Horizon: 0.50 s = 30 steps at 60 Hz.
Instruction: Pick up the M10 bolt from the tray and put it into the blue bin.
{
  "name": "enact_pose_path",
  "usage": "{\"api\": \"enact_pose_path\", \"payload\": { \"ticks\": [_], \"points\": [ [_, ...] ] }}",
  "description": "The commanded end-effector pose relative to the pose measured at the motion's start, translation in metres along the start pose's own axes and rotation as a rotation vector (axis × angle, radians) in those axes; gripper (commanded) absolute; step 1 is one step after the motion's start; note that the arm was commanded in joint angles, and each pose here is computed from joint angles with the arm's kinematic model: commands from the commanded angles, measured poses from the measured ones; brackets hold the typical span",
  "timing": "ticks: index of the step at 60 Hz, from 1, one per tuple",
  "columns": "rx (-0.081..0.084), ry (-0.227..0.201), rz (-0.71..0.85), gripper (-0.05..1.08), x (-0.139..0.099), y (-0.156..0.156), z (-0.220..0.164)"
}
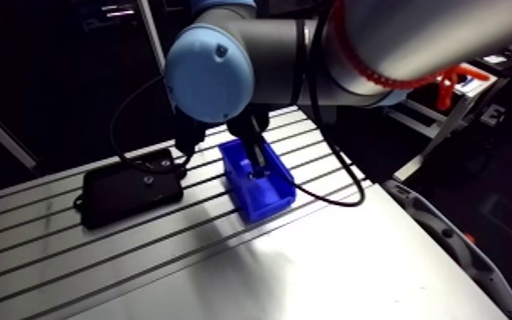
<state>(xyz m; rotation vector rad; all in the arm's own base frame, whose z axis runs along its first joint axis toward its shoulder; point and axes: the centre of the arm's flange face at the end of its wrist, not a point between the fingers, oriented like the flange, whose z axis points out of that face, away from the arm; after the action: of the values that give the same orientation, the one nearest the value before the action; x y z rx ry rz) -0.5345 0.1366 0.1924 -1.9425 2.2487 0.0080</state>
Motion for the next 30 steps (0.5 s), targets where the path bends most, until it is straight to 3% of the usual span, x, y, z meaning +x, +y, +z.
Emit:
{"api": "enact_pose_path", "payload": {
  "ticks": [1, 15, 19, 20, 21, 22, 23, 24, 25, 26, 30],
  "points": [
    [0.006, -0.003, -0.002, 1.01, 0.0025, -0.0017, 0.0044],
    [0.009, -0.002, -0.005, 1.00, 0.0051, -0.0035, 0.0058],
    [0.010, -0.002, -0.003, 0.95, 0.0054, -0.0040, 0.0064],
    [0.012, -0.001, -0.003, 0.83, 0.0055, -0.0041, 0.0065],
    [0.012, -0.001, -0.003, 0.83, 0.0055, -0.0041, 0.0065],
    [0.013, -0.001, -0.006, 0.59, 0.0071, -0.0044, 0.0068],
    [0.013, -0.001, -0.006, 0.59, 0.0071, -0.0044, 0.0068],
    [0.015, -0.002, -0.008, 0.21, 0.0092, -0.0055, 0.0081],
    [0.015, -0.002, -0.008, 0.21, 0.0092, -0.0055, 0.0081],
    [0.016, -0.005, -0.010, 0.03, 0.0104, -0.0065, 0.0094],
    [0.010, -0.015, -0.006, 0.01, 0.0106, -0.0069, 0.0089]
  ]
}}
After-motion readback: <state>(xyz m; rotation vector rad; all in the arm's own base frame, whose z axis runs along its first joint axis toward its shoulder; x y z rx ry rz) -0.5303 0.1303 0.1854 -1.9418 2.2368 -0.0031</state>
